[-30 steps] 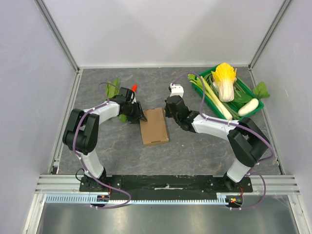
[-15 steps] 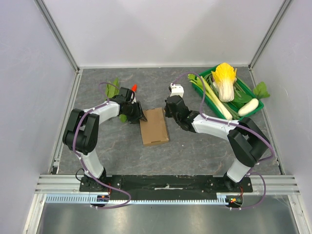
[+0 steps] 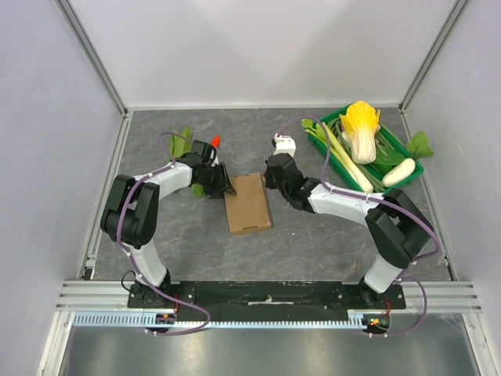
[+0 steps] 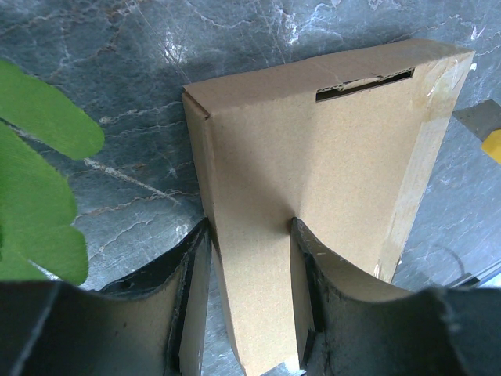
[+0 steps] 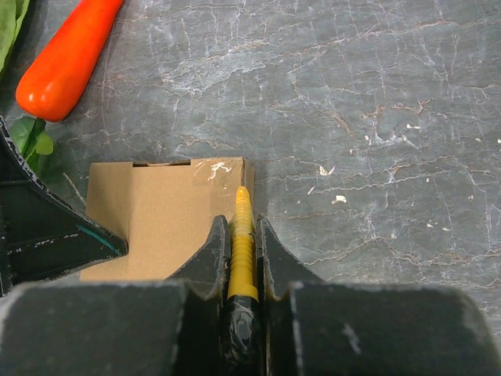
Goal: Unpack the express box
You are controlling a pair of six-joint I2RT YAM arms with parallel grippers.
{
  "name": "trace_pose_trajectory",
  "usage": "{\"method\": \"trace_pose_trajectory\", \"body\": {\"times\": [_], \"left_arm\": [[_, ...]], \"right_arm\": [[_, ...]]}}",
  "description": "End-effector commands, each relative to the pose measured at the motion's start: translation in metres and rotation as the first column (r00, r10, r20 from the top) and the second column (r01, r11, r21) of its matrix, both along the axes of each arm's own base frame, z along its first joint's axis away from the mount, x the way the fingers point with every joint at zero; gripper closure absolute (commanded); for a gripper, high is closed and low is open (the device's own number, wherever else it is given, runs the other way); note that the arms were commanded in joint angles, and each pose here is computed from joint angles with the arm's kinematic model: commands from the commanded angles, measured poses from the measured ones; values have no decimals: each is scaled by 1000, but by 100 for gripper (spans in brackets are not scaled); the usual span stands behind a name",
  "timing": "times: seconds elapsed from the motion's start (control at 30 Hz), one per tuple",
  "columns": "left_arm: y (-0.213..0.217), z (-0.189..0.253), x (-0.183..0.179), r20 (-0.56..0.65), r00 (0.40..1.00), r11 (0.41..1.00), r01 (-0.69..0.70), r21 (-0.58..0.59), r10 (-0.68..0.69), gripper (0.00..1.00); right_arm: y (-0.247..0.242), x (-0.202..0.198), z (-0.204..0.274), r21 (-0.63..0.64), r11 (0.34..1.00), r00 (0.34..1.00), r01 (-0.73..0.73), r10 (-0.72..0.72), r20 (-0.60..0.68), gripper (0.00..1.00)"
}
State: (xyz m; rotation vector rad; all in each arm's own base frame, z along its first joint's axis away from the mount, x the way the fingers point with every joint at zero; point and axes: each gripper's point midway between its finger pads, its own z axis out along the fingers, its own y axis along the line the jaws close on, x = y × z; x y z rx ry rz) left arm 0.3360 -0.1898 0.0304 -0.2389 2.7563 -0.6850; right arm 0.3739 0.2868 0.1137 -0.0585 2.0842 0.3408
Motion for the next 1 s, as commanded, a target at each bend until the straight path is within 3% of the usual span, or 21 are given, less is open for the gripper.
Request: {"method": "trace_pose_trajectory", "body": {"times": [0.0, 0.97], "left_arm": [[28, -34, -13, -68, 997, 987, -8, 158, 19, 80], [21, -36, -18, -179, 972, 983, -129, 134, 152, 91]], "right_arm": [[-1, -5, 2, 25, 1000, 1000, -1, 2, -15, 100], [-8, -46, -16, 7, 997, 985, -73, 73, -157, 100]]}}
